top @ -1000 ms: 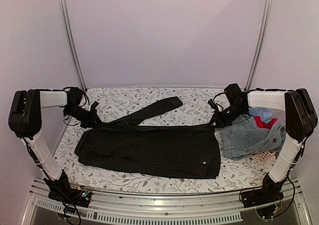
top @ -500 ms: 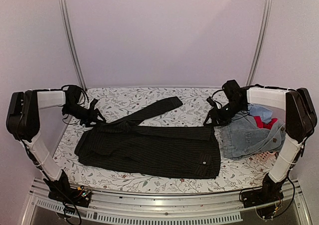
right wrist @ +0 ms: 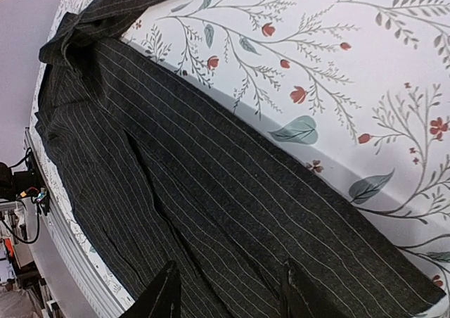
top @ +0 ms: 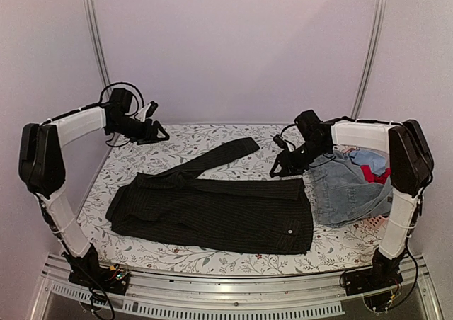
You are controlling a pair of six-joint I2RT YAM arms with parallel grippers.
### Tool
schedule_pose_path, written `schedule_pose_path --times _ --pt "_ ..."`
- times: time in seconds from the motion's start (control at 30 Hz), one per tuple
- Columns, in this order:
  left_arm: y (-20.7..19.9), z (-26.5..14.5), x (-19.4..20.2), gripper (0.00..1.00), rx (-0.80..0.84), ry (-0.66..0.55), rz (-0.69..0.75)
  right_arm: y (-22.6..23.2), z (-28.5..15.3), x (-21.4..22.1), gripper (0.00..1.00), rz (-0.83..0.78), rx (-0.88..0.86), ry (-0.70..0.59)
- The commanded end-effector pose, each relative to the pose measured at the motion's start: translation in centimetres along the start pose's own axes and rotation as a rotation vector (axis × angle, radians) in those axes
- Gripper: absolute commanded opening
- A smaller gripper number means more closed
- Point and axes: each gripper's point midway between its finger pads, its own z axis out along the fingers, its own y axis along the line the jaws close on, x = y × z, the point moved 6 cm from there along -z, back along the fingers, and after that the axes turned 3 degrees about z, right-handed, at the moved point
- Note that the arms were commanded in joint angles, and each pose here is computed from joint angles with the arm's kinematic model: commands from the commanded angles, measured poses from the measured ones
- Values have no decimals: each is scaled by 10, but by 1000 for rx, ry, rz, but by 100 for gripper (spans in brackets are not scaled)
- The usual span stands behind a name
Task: Fold and stack the mixed laundry pile
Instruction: Adjust the rectangle-folded shirt at the center of the board.
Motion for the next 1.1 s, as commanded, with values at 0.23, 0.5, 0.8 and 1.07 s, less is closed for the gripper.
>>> schedule_pose_path --times 0.23,0.5,0.8,1.07 --pt "-43 134 -24 61 2 115 249 -22 62 30 44 115 24 136" --pt "-43 154 -2 61 -15 204 294 -29 62 43 44 123 66 170" --pt "-65 115 2 61 43 145 356 -9 29 33 46 -1 70 114" --pt "-63 109 -2 61 -8 113 359 -24 38 52 46 7 137 188"
